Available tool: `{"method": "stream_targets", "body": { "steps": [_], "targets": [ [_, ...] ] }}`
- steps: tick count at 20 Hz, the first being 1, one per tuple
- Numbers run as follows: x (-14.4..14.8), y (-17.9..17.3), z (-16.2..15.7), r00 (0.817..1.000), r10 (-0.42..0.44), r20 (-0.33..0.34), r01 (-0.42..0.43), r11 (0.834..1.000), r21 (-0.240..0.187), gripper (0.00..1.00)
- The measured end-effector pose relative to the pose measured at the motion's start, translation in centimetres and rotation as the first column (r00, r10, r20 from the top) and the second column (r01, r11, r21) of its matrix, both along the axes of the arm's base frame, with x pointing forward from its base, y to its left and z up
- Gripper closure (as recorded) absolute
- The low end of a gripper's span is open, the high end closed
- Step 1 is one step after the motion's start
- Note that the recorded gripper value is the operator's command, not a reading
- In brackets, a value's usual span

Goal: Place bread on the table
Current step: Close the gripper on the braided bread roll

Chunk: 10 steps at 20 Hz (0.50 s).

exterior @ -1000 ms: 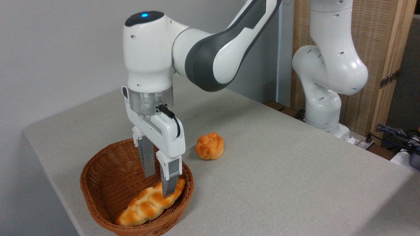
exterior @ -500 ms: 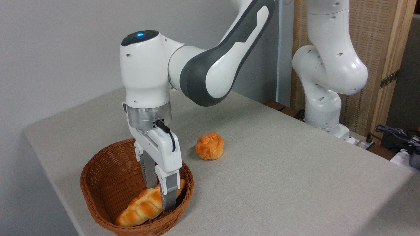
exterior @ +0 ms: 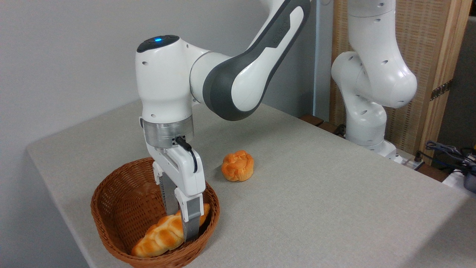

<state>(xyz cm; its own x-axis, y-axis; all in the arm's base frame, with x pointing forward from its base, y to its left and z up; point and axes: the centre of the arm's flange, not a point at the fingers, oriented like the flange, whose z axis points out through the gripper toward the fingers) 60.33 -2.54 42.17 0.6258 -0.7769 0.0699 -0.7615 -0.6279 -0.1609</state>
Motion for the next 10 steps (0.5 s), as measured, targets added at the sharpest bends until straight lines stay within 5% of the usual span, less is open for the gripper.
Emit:
{"method": "stream_targets", "body": {
  "steps": [10],
  "targets": [
    [0.02,-0.06,0.04,1.000,-0.001,0.001,0.001,1.000,0.000,0.56]
  ]
}}
